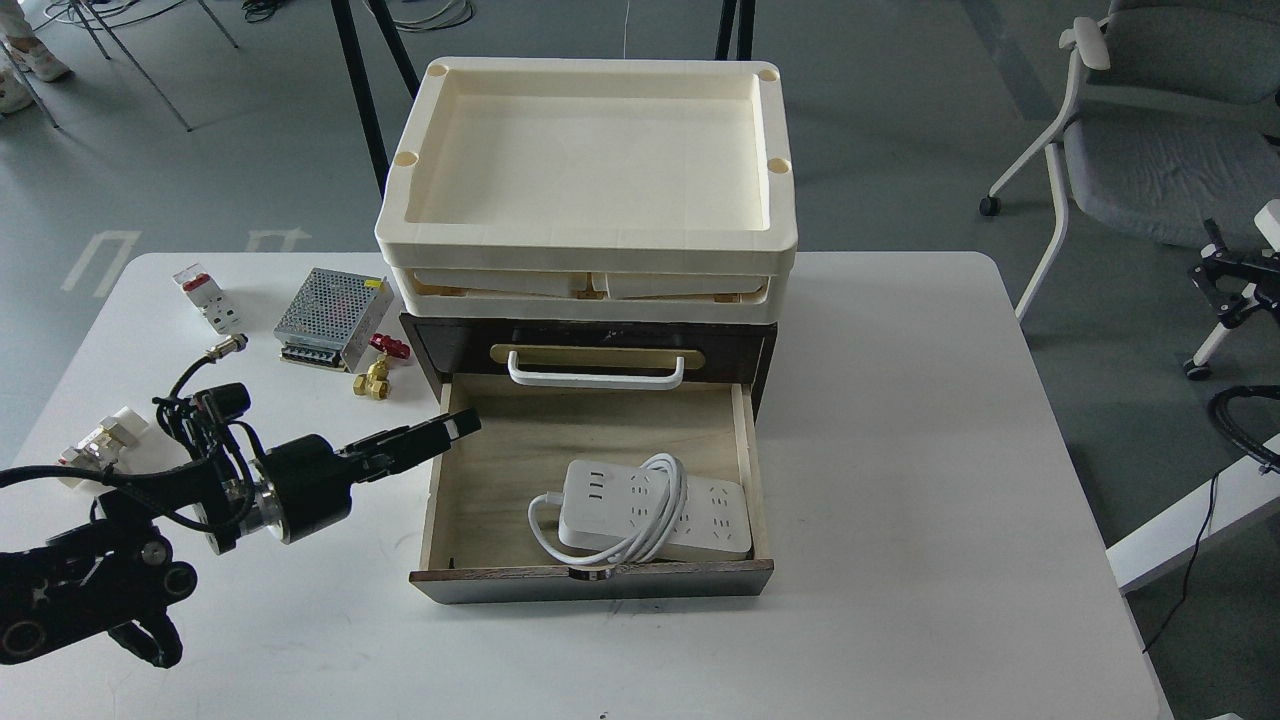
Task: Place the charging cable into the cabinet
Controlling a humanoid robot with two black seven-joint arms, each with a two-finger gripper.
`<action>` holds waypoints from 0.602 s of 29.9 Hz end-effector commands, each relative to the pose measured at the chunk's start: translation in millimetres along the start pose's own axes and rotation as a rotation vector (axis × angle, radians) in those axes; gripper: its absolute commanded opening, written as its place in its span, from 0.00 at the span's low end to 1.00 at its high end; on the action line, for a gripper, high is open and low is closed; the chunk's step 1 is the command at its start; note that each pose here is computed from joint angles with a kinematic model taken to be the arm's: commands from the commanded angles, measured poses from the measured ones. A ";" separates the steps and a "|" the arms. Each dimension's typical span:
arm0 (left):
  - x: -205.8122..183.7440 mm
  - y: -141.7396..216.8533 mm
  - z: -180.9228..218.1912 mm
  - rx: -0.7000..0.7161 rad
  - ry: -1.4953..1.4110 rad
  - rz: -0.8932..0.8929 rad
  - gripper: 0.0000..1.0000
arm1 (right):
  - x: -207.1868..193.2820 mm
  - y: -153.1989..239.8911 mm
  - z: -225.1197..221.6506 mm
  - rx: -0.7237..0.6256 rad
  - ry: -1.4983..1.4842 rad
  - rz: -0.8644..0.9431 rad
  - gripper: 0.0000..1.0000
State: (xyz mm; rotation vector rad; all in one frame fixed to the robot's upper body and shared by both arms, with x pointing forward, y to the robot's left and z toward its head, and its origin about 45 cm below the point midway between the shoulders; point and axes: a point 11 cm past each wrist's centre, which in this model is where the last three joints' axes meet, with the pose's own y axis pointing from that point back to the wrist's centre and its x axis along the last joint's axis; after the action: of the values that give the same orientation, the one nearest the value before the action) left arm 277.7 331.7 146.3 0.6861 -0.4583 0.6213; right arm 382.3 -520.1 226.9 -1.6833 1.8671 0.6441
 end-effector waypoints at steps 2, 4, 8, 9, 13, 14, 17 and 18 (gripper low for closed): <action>14.3 33.2 -21.5 0.095 0.061 0.041 0.55 | -0.1 0.0 3.0 -0.003 -0.005 0.000 1.00; 26.0 47.8 -28.3 0.132 0.159 0.070 0.55 | -1.2 -0.6 2.6 -0.002 -0.006 -0.003 1.00; 76.8 67.9 -21.8 0.078 0.452 0.163 0.59 | -8.2 -2.0 5.0 -0.011 -0.007 -0.025 1.00; 91.3 70.6 -16.0 0.031 0.516 0.168 0.59 | -12.0 -3.2 6.1 -0.014 -0.011 -0.036 1.00; 166.5 85.8 9.7 -0.181 0.614 0.299 0.60 | -38.6 -13.4 9.0 -0.021 -0.027 -0.110 1.00; 186.7 94.3 11.4 -0.217 0.614 0.372 0.60 | -51.5 -19.7 5.9 -0.013 -0.032 -0.141 1.00; 217.8 94.7 8.2 -0.328 0.678 0.524 0.66 | -80.1 -33.4 3.0 -0.003 -0.044 -0.209 1.00; 222.3 89.2 4.6 -0.358 0.705 0.559 0.71 | -87.9 -35.1 4.8 -0.009 -0.047 -0.230 1.00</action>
State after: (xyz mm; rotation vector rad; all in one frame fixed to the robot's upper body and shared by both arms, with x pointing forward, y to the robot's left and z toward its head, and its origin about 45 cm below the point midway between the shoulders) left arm 360.3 456.1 310.0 0.1053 -0.0813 1.1230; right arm 414.4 -473.3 269.6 -1.8002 1.6732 0.6015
